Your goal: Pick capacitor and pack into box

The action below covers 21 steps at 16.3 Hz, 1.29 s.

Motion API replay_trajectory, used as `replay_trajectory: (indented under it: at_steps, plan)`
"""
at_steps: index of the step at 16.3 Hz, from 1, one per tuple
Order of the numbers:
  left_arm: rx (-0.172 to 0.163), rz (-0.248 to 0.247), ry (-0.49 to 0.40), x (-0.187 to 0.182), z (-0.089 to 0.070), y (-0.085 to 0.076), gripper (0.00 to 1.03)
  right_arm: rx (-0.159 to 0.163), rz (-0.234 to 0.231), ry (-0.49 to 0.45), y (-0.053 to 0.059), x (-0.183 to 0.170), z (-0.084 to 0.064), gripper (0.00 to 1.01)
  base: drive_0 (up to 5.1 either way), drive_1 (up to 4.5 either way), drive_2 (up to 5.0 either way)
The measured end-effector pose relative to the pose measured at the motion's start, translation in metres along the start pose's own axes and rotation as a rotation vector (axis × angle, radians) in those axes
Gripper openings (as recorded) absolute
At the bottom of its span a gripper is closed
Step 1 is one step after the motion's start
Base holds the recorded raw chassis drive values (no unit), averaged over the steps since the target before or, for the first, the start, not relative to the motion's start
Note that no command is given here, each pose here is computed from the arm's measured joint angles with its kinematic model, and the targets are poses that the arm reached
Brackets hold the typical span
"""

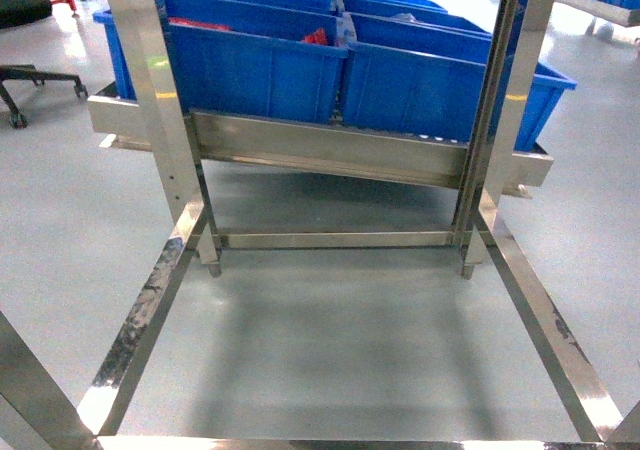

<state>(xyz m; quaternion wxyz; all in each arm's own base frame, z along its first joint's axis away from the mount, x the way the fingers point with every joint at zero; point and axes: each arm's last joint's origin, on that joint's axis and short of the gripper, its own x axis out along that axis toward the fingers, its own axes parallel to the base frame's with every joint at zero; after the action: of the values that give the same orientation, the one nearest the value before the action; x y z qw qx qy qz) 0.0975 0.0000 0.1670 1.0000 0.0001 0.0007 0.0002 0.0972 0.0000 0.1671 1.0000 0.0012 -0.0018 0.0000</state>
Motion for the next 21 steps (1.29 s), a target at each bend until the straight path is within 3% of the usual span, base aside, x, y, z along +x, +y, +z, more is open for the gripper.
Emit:
replay_trajectory:
  at_steps: [21]
  plan:
    - [0.000,0.000,-0.001,0.0000,0.0001,0.0000,0.98,-0.001,0.000,0.000,0.0000,0.0000,0.0000,0.98,0.0,0.00,0.0]
